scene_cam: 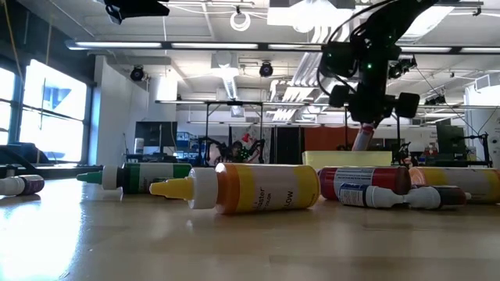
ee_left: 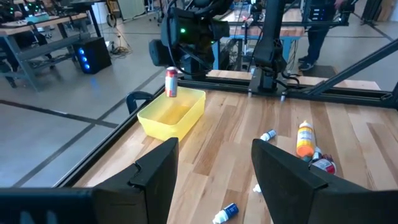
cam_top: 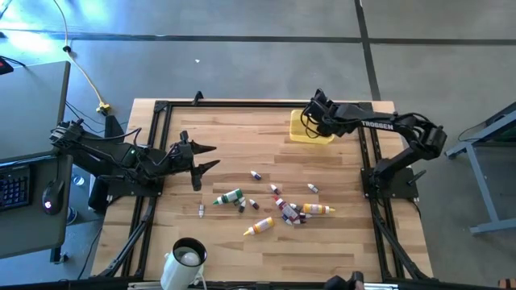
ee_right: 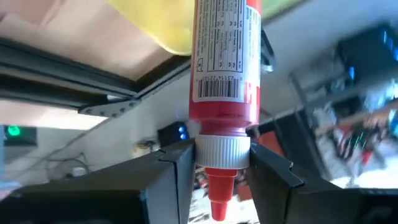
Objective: Pick & Place food coloring
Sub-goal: Put the big orange food coloring bottle into the yellow bin
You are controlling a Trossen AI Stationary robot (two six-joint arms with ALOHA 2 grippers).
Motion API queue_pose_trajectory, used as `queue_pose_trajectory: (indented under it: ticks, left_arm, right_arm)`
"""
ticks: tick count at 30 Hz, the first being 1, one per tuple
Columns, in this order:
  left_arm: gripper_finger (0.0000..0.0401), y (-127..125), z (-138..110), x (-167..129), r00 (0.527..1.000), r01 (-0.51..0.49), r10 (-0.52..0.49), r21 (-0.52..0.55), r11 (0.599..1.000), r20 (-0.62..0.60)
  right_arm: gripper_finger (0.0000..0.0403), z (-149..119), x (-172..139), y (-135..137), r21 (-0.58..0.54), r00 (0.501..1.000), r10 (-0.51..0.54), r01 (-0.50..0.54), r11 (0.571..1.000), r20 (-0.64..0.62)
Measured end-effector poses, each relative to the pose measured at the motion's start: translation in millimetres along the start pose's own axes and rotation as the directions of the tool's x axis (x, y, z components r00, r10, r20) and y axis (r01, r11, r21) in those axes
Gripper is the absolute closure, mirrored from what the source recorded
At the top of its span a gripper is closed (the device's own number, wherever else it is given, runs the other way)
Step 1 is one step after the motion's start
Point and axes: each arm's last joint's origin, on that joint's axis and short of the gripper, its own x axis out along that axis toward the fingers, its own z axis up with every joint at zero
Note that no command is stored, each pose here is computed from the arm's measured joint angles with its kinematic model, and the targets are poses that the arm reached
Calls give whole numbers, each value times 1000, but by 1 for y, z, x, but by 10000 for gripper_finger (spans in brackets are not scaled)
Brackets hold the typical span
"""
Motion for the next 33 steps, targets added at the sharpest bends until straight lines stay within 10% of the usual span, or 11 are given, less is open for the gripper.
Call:
queue_pose_trajectory:
  ticks: [33]
  left_arm:
    - [200, 0, -1, 0, 1000, 1, -1, 30, 1000, -6]
  right_arm:
    - [271, 44, 37, 20, -136, 988, 52, -71, 988, -143]
